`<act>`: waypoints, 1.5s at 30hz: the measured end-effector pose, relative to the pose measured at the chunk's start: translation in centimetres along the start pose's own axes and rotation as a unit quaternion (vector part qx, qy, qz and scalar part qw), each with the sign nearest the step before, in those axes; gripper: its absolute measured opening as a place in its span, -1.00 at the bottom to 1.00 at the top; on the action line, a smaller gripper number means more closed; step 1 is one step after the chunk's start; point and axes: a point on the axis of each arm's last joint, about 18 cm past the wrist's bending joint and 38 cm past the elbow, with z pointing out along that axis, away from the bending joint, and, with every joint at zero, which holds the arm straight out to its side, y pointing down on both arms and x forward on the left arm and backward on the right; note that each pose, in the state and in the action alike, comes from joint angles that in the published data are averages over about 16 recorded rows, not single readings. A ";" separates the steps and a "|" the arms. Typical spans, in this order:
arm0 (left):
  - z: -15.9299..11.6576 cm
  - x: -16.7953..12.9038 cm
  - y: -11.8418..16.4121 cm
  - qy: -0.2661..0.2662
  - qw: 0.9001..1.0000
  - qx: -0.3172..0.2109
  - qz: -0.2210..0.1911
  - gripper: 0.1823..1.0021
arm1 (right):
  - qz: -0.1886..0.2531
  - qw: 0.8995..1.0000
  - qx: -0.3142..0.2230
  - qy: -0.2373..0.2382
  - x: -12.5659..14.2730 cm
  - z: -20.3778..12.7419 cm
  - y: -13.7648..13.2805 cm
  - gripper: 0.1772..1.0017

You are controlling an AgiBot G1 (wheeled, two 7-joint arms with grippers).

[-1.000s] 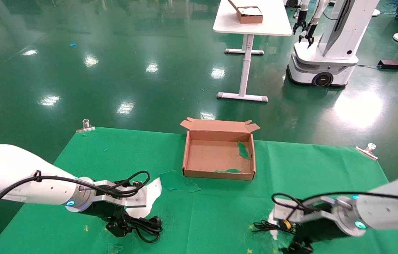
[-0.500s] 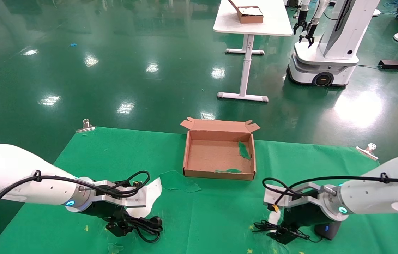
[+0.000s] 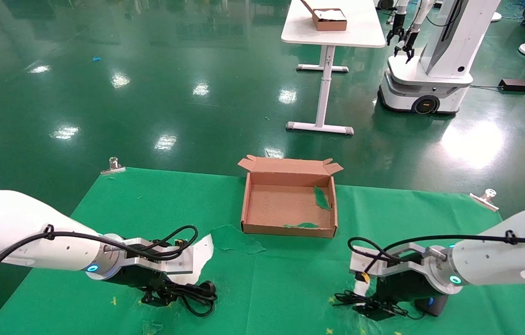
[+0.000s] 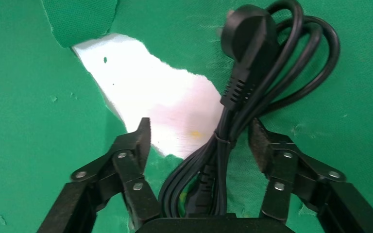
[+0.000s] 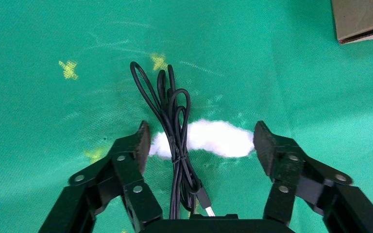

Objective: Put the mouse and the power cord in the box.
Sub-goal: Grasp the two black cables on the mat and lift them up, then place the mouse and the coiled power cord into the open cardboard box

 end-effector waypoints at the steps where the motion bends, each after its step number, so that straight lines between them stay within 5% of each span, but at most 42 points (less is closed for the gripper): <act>1: 0.0 0.0 0.0 0.000 1.000 0.000 0.000 0.45 | 0.000 1.000 0.000 0.000 0.0 0.0 0.0 0.57; 21: 0.0 0.0 0.0 0.000 1.000 0.001 0.000 -0.60 | -0.001 1.000 -0.002 -0.001 -0.1 -0.1 0.1 -0.49; 31: -2.5 -1.9 -1.0 -0.015 0.999 0.028 -0.013 -0.79 | -0.016 0.999 0.004 0.031 1.9 -3.0 -0.2 -0.80; 39: -5.0 -5.1 -5.9 -0.053 0.994 0.093 -0.002 -0.81 | -0.032 0.995 0.007 0.091 4.5 -8.3 -0.9 -0.90; 45: -3.9 -6.6 -11.9 -0.104 0.984 0.136 0.052 -0.82 | -0.037 0.991 0.004 0.127 5.3 -11.6 -1.2 -0.91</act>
